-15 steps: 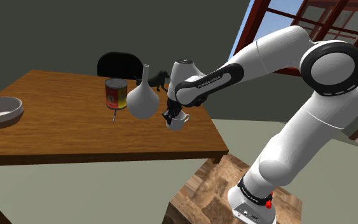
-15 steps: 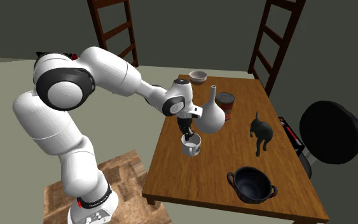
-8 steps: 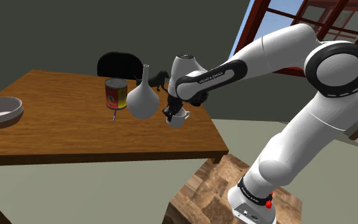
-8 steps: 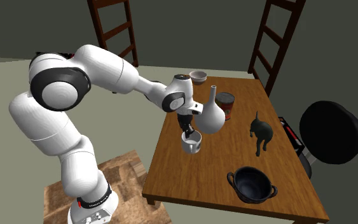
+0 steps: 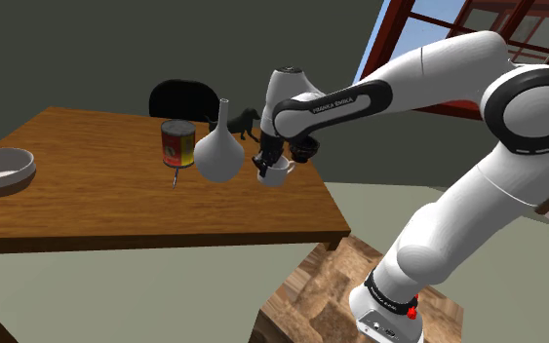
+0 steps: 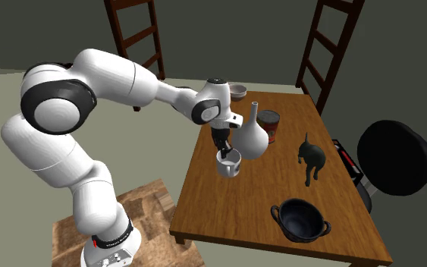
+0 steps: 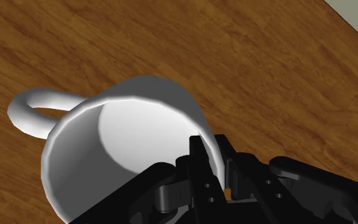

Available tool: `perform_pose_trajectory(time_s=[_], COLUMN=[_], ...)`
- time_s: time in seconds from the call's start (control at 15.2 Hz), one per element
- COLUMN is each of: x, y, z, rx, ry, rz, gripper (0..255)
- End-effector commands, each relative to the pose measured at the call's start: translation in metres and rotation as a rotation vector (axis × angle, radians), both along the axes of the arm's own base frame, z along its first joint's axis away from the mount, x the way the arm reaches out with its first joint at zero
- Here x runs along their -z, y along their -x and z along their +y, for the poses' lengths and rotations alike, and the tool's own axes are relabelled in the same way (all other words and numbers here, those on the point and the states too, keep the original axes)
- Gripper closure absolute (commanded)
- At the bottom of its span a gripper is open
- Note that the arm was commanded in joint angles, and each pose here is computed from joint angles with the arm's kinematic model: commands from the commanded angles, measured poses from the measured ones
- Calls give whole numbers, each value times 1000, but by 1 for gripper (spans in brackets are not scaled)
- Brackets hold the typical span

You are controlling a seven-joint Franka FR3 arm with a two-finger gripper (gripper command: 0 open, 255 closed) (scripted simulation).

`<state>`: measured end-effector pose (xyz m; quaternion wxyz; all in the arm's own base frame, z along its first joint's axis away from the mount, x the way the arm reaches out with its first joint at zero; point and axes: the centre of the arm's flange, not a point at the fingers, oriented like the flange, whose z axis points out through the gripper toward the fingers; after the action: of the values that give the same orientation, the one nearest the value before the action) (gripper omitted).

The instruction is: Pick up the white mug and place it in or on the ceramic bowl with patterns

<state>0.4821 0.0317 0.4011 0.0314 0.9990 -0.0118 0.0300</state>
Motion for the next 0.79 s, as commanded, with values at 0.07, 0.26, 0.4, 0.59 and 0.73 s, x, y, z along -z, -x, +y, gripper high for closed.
perform_pose_trajectory(time_s=[0.07,0.26,0.4,0.59,0.73], x=[-17,-33,-44,-59,-70], y=[-1,-1,-1,-1,-1], z=[1,1,1,1,1], rx=[0,0,0,0,0], ry=[0,0,0,0,0], rz=[0,0,0,0,0], gripper=[255,255,255,255,255])
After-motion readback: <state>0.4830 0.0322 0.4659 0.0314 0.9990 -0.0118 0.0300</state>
